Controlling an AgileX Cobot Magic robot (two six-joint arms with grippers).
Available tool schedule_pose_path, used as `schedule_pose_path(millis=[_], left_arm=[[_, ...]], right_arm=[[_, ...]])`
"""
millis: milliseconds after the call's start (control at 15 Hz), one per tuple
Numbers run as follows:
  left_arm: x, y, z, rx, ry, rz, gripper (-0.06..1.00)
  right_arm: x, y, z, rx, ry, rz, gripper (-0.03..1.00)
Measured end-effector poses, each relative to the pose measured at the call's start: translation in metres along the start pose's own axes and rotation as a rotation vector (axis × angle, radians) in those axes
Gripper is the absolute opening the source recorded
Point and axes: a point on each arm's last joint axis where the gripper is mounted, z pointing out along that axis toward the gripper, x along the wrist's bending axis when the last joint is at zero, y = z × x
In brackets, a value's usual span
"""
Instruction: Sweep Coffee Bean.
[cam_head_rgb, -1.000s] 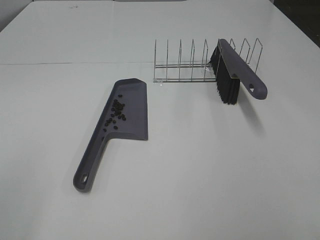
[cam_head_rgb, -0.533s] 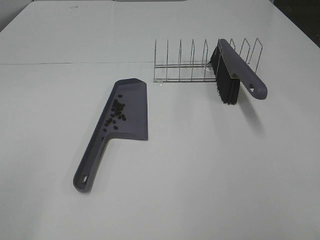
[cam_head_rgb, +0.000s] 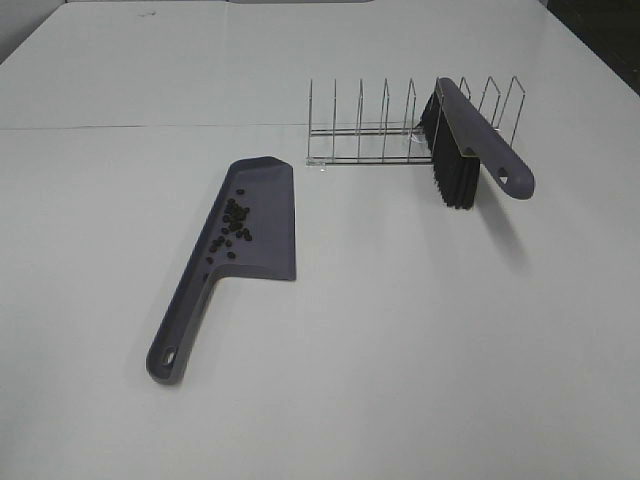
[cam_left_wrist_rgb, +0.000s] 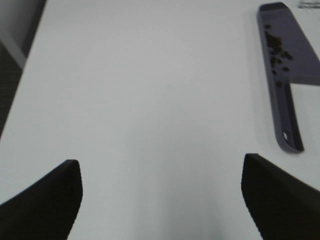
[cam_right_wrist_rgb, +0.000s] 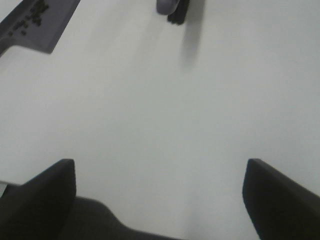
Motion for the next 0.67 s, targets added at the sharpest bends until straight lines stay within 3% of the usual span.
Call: schedule_pose_path(millis=[200,333,667], left_arm=[[0.004,-0.010,-0.017,-0.117,0.104,-0.091,0.81],[0.004,-0.016,-0.024,-0.176,0.115,-0.104,0.81],[0.004,-0.016,-0.024,-0.178,0.115,-0.104,0.81]], right_arm=[[0.002,-0.010,-0.016,-0.134,-0.074,0.031,0.80],[0.005,-0.016,-0.024,-0.200,-0.090,0.033,0.80],[0.005,-0.017,-0.024,-0.202,-0.087,0.034,0.80]])
